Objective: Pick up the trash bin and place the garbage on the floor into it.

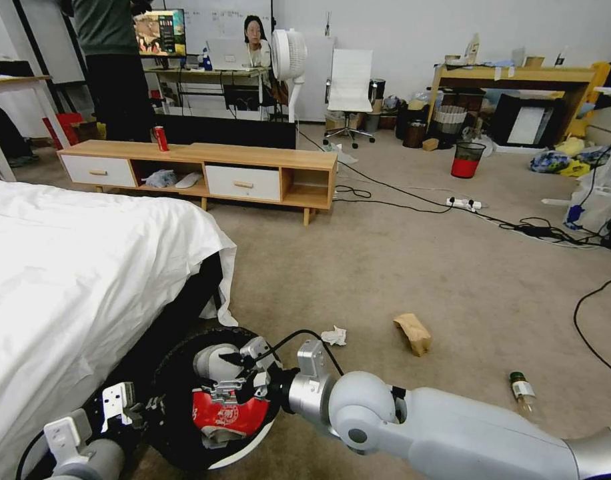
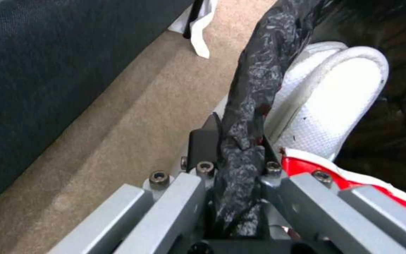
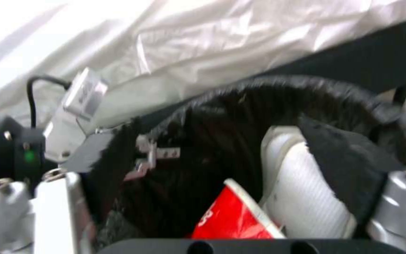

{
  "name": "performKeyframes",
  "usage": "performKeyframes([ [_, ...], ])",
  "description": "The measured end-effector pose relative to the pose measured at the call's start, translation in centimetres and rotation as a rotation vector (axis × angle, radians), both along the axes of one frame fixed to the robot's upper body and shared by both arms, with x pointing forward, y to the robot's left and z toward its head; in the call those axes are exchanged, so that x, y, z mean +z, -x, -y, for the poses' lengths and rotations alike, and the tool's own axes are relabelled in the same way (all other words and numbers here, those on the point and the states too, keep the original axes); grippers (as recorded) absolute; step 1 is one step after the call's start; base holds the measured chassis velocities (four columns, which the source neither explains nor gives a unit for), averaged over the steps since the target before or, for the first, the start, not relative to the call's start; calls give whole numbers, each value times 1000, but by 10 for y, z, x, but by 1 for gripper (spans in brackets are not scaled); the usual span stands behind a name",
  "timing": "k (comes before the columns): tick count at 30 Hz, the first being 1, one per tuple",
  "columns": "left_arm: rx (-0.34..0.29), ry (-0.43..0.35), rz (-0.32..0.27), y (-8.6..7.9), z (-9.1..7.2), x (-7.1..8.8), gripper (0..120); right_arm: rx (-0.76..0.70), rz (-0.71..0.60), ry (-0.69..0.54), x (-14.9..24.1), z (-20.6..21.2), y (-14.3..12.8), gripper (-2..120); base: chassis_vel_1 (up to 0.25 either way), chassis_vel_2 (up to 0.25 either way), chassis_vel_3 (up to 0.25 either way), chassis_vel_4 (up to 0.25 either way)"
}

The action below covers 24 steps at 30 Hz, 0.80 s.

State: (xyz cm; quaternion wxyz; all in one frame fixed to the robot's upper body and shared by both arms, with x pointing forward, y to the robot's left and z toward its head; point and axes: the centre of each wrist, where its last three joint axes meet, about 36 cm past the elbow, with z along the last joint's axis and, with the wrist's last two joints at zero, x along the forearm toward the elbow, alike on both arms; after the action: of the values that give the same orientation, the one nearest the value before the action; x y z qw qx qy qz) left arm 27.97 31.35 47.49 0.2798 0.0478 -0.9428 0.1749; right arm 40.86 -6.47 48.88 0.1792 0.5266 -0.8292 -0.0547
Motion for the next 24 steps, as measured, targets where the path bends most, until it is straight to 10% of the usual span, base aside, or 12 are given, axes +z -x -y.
performKeyframes([
  [24,16,-33,8,6,-8,8,2,-586,556,-284,148,199,-38,100,0,0,0,0],
])
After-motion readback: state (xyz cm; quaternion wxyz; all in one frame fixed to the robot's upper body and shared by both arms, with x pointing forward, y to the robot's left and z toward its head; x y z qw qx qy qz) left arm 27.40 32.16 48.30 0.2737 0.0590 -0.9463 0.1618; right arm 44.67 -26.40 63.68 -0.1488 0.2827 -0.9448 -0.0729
